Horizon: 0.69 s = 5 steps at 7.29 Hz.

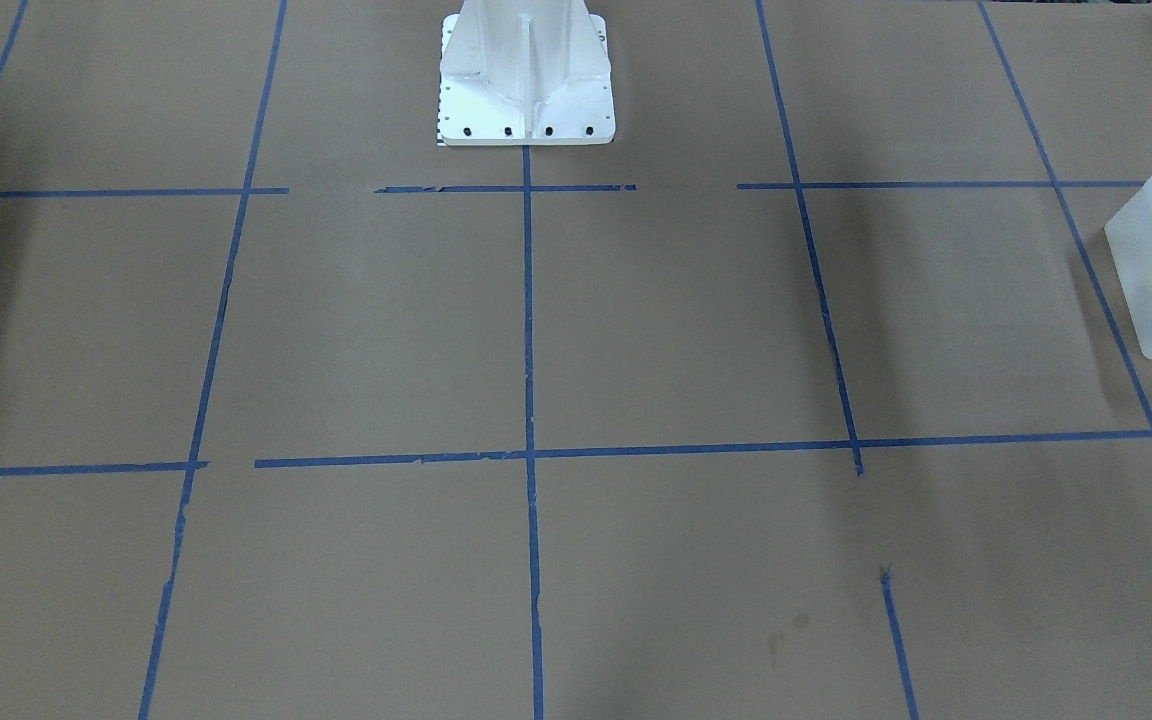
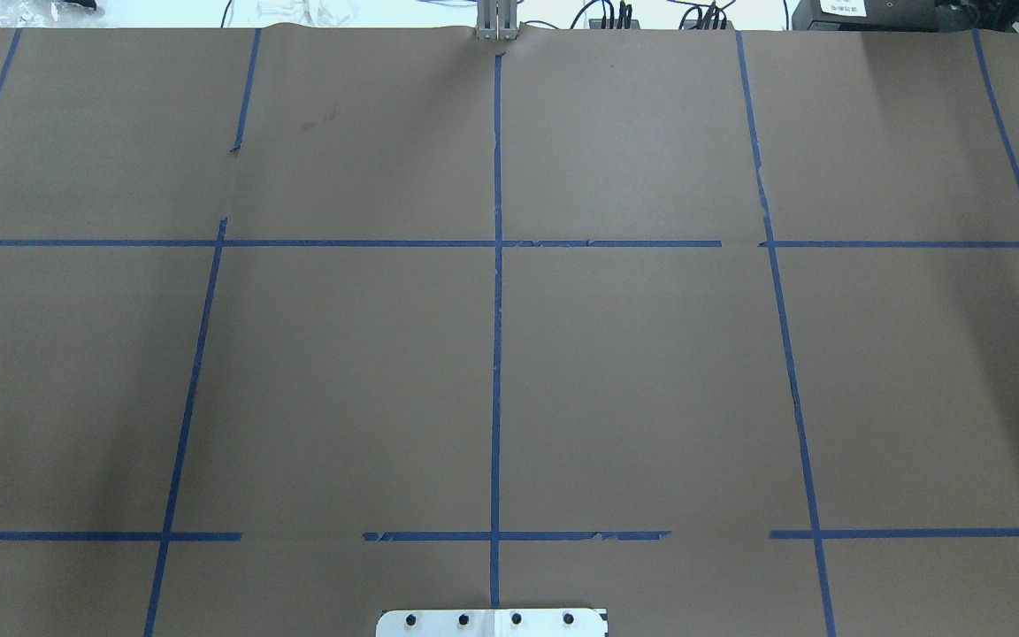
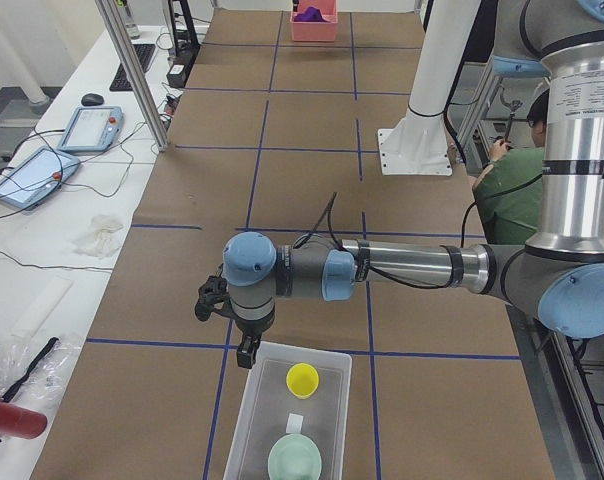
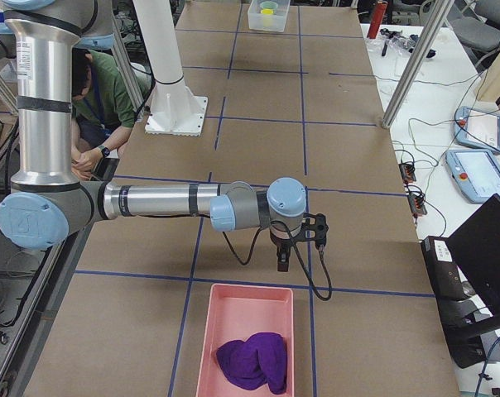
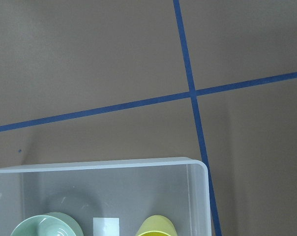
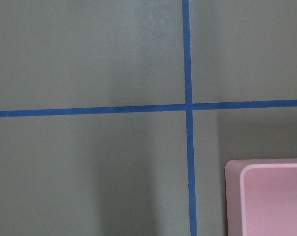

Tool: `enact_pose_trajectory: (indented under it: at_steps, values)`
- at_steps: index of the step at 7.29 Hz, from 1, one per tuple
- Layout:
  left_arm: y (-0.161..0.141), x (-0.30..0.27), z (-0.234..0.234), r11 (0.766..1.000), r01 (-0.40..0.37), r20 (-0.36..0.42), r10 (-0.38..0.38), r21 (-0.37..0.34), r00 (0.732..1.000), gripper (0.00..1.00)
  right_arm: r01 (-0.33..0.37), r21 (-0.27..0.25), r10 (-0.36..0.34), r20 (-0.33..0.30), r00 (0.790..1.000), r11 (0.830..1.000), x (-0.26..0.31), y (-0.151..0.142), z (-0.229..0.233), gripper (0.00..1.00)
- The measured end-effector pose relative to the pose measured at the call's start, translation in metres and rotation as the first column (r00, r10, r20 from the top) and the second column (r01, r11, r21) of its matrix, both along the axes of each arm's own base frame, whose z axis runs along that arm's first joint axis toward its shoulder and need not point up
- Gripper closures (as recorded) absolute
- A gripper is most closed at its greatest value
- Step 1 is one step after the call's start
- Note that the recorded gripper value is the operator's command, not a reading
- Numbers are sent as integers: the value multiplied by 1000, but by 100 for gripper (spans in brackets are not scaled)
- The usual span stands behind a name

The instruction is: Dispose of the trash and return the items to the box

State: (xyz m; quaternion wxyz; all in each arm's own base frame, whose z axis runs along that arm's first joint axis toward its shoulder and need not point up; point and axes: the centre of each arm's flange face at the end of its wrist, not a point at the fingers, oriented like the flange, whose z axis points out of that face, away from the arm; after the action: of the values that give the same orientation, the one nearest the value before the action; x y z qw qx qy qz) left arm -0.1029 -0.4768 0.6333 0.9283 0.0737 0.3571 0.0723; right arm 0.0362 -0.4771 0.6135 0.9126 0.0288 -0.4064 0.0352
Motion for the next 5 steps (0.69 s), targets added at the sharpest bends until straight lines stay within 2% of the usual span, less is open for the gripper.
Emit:
enact_pose_trajectory:
  at_steps: [2, 5]
  values:
    - [-3, -1, -5, 1000, 11, 0, -11, 19, 1000, 0, -1, 3, 1, -1, 1000, 1000, 0, -4, -2, 0]
    - [-10, -2, -12, 994, 109, -11, -108, 23, 994, 0, -3, 5, 3, -1, 1000, 1000, -1, -11, -4, 0]
